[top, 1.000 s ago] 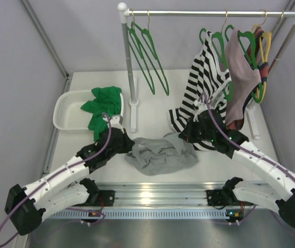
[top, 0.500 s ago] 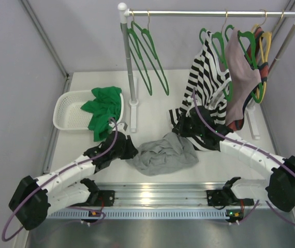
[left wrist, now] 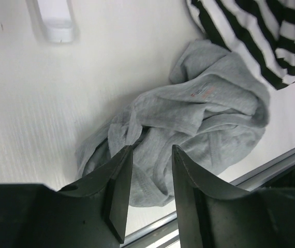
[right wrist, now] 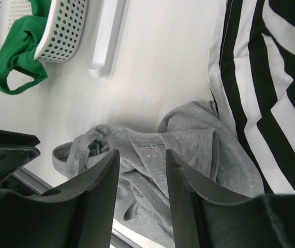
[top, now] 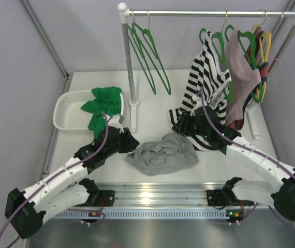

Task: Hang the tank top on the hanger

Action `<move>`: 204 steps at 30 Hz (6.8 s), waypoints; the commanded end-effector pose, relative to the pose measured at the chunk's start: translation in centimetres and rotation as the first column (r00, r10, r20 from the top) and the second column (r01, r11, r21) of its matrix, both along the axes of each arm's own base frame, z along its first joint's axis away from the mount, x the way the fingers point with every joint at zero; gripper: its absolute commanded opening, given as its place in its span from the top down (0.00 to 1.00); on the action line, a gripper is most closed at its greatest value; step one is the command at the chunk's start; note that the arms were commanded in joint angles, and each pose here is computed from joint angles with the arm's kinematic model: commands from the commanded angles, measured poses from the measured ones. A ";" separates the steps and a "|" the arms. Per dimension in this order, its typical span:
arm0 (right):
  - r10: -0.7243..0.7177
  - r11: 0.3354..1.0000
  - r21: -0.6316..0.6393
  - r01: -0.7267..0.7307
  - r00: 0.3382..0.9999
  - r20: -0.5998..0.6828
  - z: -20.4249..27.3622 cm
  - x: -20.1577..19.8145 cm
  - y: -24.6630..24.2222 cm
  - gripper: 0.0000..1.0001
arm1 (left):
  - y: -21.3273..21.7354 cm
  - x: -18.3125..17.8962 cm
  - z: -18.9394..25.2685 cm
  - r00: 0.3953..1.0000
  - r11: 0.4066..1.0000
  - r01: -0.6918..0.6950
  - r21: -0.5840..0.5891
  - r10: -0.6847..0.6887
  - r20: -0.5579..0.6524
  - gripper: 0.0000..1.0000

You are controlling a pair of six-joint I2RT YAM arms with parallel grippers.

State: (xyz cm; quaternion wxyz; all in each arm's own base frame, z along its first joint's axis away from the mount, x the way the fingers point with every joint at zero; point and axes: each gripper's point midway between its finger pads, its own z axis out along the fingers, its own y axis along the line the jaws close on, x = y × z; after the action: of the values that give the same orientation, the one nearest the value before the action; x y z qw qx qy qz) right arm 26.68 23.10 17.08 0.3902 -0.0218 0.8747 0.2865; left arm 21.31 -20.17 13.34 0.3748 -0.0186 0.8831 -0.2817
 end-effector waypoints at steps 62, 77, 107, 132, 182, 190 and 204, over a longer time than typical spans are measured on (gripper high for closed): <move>0.135 0.972 -0.233 0.000 0.814 0.565 27.5 15.6 8.6 0.61 | 2.5 -0.2 10.8 0.981 1.000 -0.018 -0.003 0.019 0.192 0.57; 0.085 0.973 -0.222 0.070 0.781 0.618 28.9 15.8 8.4 0.92 | 2.8 -0.5 10.8 0.982 1.000 -0.021 -0.004 0.022 0.188 0.57; 0.009 0.982 -0.140 0.126 0.712 0.702 32.8 11.6 4.5 1.00 | 2.3 -0.5 9.5 0.986 1.000 -0.018 -0.014 0.020 0.165 0.55; 0.135 0.991 -0.063 -0.120 0.921 0.365 15.7 -5.6 -3.5 1.00 | -1.6 -3.2 -1.0 0.987 0.989 -0.093 0.112 0.107 -0.121 0.57; 0.338 0.937 -0.140 -0.319 0.929 0.151 9.5 -14.5 -7.4 1.00 | -3.9 -2.6 -4.8 0.976 0.958 -0.098 0.269 0.145 -0.162 1.00; 0.457 0.887 -0.112 -0.448 0.885 0.083 8.6 -17.6 -7.2 1.00 | -2.8 -2.3 -2.7 0.980 0.949 -0.116 0.292 0.157 -0.119 1.00; 0.520 0.854 -0.053 -0.518 0.854 0.019 6.0 -18.3 -5.5 1.00 | -2.5 -1.9 0.4 0.988 0.955 -0.114 0.275 0.138 -0.070 1.00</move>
State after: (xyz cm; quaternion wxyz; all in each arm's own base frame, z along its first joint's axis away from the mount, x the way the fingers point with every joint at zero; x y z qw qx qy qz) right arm 8.35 16.28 22.13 0.3012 -0.2566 0.8568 0.3307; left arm 18.81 -22.70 11.37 0.3273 -0.0361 0.9360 -0.1246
